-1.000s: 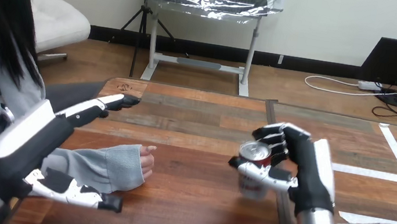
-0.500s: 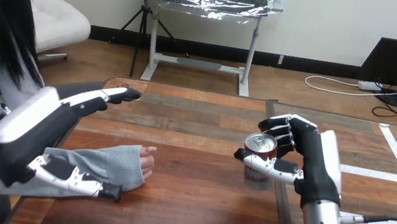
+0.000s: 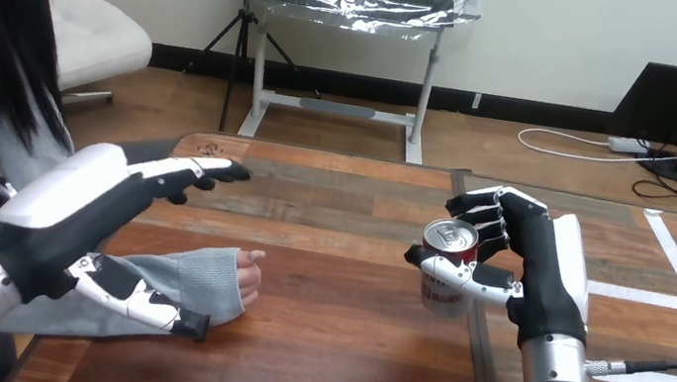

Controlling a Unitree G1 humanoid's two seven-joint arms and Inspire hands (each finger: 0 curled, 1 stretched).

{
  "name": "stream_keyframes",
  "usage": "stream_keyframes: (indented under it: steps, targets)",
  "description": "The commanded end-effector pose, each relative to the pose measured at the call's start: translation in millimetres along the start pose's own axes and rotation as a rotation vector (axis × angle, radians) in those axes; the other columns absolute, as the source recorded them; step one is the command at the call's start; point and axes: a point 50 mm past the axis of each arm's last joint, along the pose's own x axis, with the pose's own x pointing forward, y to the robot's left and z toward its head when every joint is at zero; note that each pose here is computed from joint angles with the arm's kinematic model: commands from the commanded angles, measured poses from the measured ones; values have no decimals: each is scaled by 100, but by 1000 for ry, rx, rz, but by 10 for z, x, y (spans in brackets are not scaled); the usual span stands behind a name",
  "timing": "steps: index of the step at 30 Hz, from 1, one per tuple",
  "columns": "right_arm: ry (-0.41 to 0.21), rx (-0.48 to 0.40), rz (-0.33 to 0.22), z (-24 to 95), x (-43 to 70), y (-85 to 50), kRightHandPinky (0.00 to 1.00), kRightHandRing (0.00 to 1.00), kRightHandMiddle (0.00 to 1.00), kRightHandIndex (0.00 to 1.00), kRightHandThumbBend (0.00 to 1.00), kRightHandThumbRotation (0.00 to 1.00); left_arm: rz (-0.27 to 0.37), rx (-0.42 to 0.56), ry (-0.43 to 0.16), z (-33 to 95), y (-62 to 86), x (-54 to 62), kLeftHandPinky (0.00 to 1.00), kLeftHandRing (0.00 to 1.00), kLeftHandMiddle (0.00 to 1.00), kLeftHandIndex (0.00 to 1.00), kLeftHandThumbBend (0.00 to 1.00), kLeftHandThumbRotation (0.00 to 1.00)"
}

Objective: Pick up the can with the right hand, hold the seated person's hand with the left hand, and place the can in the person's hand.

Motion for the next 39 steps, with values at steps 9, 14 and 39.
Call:
stream_keyframes:
  steps: [9,14,39]
  targets:
    - [-171,38,-78,383,385,-158,37,41,49,52,80,0,-21,122,-8,-52,228,232,79,84,85,84,100,22]
    - [-179,42,-82,397,398,-175,37,41,49,51,80,0,-47,138,1,-86,235,281,80,84,85,84,100,24]
    - [-231,59,-93,467,429,-232,36,40,48,51,80,0,-170,178,130,-343,192,505,78,85,86,85,100,25]
